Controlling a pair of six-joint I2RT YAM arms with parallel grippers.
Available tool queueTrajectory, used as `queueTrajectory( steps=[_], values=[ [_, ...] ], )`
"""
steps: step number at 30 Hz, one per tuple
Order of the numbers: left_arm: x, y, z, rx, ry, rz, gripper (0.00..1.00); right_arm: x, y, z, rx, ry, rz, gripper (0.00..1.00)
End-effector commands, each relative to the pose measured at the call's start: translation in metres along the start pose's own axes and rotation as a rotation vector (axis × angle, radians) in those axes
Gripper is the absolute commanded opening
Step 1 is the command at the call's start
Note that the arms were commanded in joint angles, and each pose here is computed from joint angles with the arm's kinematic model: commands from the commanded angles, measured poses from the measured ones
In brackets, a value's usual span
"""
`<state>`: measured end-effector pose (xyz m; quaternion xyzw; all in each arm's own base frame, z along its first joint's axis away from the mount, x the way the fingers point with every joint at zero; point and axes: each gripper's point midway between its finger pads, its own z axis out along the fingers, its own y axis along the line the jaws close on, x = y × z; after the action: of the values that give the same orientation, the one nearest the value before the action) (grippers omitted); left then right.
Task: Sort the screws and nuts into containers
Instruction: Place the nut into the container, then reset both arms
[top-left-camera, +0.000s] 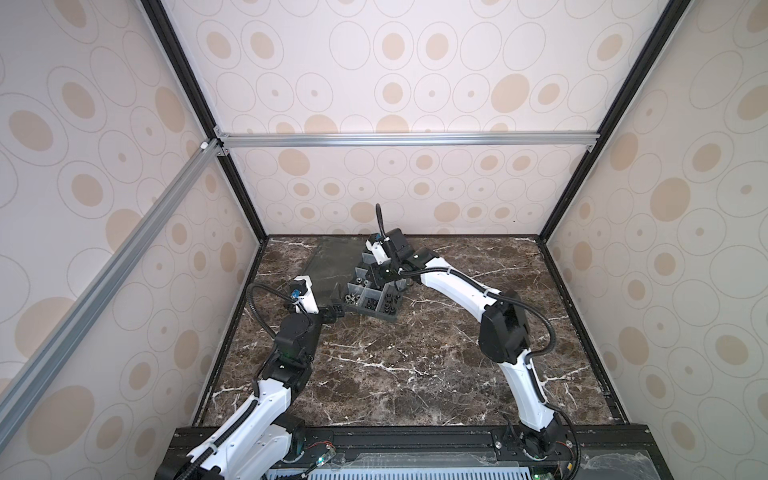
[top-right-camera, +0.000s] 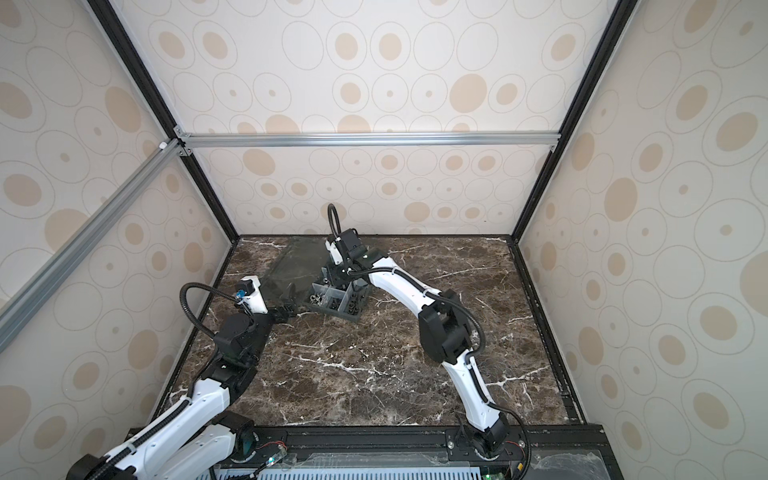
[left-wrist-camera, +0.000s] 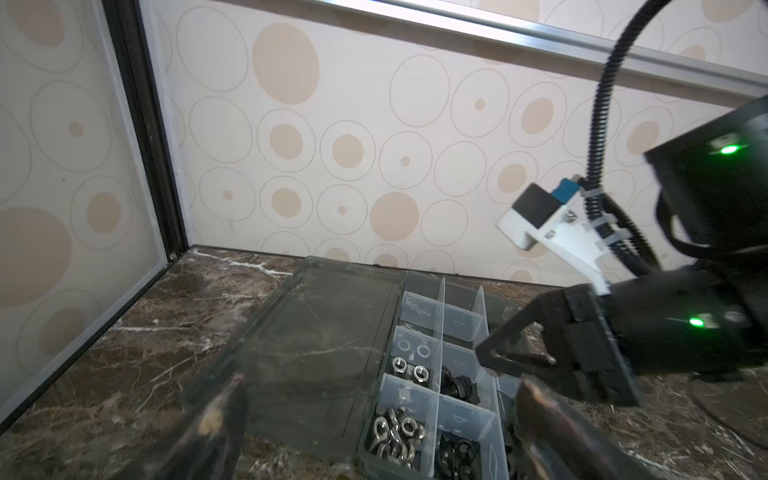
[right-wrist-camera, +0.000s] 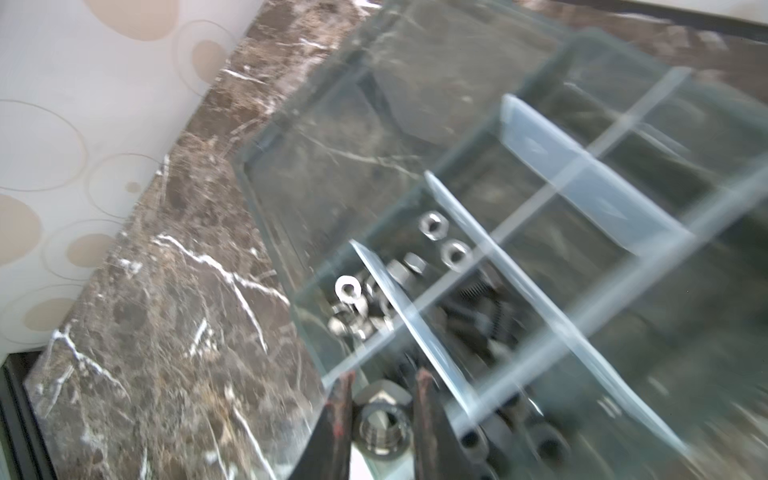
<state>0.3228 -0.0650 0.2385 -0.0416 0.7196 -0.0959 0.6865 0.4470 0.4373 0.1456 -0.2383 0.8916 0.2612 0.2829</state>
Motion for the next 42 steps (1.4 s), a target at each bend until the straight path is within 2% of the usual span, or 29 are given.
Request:
queueTrajectory(
  steps=[1, 8, 9, 13, 17, 22, 25, 27, 29, 30, 33, 36, 39, 42],
  values=[
    [0.017, 0.005, -0.01, -0.009, 0.072, -0.051, 1.0, 0.004, -0.003, 0.029, -0.033, 0.028, 0.007, 0.16],
    [0.018, -0.012, -0.022, 0.102, 0.076, -0.05, 1.0, -0.02, -0.007, 0.06, -0.023, -0.059, 0.001, 0.18],
    [0.017, -0.012, -0.022, 0.103, 0.076, -0.049, 1.0, -0.023, -0.009, 0.063, -0.015, -0.074, 0.007, 0.22],
    [0.014, -0.012, -0.018, 0.093, 0.076, -0.029, 1.0, -0.027, -0.01, 0.062, -0.009, -0.09, 0.003, 0.48],
    [0.01, -0.002, -0.011, 0.03, 0.056, -0.029, 1.0, -0.037, -0.007, 0.04, 0.009, -0.11, -0.008, 0.53],
    [0.006, 0.034, -0.004, -0.192, 0.018, -0.016, 1.0, -0.052, 0.002, -0.038, 0.063, -0.194, -0.078, 0.53],
    [0.012, 0.066, -0.006, -0.388, 0.041, 0.038, 1.0, -0.044, -0.01, -0.109, 0.167, -0.387, -0.161, 0.62],
    [0.019, 0.085, -0.008, -0.486, 0.055, 0.081, 1.0, -0.026, -0.027, -0.153, 0.28, -0.502, -0.231, 0.72],
    [0.03, 0.097, -0.009, -0.53, 0.073, 0.119, 1.0, -0.003, -0.052, -0.187, 0.424, -0.551, -0.265, 0.79],
    [0.036, 0.105, -0.009, -0.565, 0.087, 0.125, 1.0, 0.01, -0.069, -0.203, 0.515, -0.552, -0.274, 0.83],
    [0.051, 0.124, -0.013, -0.658, 0.132, 0.122, 1.0, 0.051, -0.123, -0.243, 0.801, -0.498, -0.236, 0.84],
    [0.054, 0.12, -0.005, -0.619, 0.13, 0.168, 1.0, 0.095, -0.169, -0.281, 1.015, -0.451, -0.17, 0.84],
    [0.056, 0.116, -0.004, -0.568, 0.071, 0.181, 1.0, 0.13, -0.198, -0.314, 1.083, -0.477, -0.071, 0.85],
    [0.055, 0.108, -0.001, -0.49, -0.009, 0.191, 1.0, 0.164, -0.225, -0.337, 1.085, -0.519, 0.074, 0.87]
  ],
)
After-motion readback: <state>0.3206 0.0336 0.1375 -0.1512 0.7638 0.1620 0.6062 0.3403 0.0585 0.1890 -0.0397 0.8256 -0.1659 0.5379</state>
